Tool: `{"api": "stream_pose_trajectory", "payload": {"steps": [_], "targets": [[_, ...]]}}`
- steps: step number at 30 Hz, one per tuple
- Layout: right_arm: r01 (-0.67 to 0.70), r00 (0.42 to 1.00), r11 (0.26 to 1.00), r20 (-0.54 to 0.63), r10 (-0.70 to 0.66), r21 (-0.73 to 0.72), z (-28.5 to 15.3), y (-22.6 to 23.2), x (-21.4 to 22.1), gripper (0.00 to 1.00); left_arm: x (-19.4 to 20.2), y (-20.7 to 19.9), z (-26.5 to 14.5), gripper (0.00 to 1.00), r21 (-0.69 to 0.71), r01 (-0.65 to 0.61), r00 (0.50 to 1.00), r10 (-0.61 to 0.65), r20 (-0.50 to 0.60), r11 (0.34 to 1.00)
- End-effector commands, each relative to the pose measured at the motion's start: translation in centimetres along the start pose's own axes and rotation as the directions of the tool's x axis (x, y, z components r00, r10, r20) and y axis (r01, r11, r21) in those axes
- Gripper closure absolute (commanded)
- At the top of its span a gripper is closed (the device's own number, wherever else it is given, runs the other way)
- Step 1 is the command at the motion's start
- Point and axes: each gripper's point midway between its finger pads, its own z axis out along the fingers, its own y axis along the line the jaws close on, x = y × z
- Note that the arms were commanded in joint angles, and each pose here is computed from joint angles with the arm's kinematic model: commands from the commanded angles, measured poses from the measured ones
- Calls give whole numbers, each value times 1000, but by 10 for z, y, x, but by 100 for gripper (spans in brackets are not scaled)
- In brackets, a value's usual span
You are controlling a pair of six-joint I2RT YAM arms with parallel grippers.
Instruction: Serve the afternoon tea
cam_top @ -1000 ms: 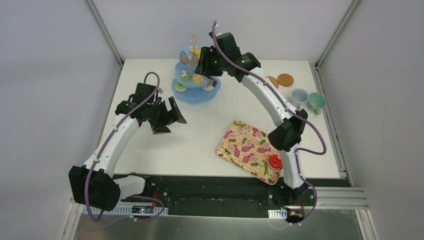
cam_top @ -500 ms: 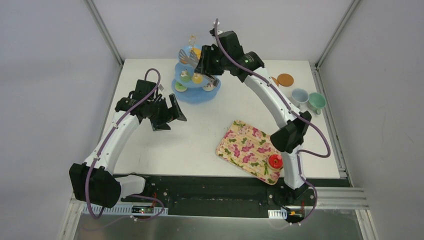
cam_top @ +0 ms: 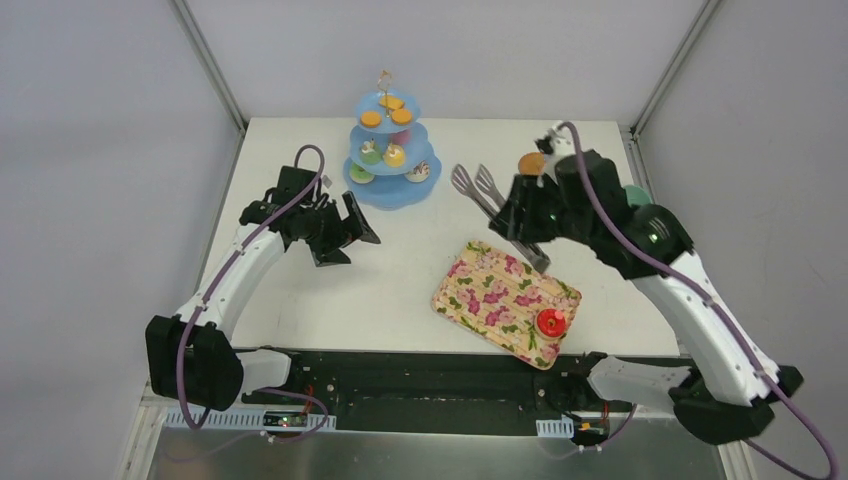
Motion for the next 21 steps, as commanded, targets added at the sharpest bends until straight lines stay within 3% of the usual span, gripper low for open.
{"api": "stream_pose_trajectory", "payload": {"steps": [1, 8, 15, 21], "targets": [[-164, 974, 947, -104, 199, 275, -21, -59, 66, 51, -2, -11, 10, 9, 70, 48, 999, -48, -6, 996], [-317, 865, 781, -175, 471, 538, -57, -99, 145, 50, 0, -6, 16, 9, 61, 60, 998, -59, -6, 996], [-275, 853, 632, -120, 509, 724, -68, -143, 174, 48, 4, -3, 13, 9, 64, 68, 998, -68, 3, 996], [-290, 826, 604, -125, 550, 742, -61, -146, 184, 47, 4, -5, 7, 9, 66, 63, 998, -64, 16, 996]]}}
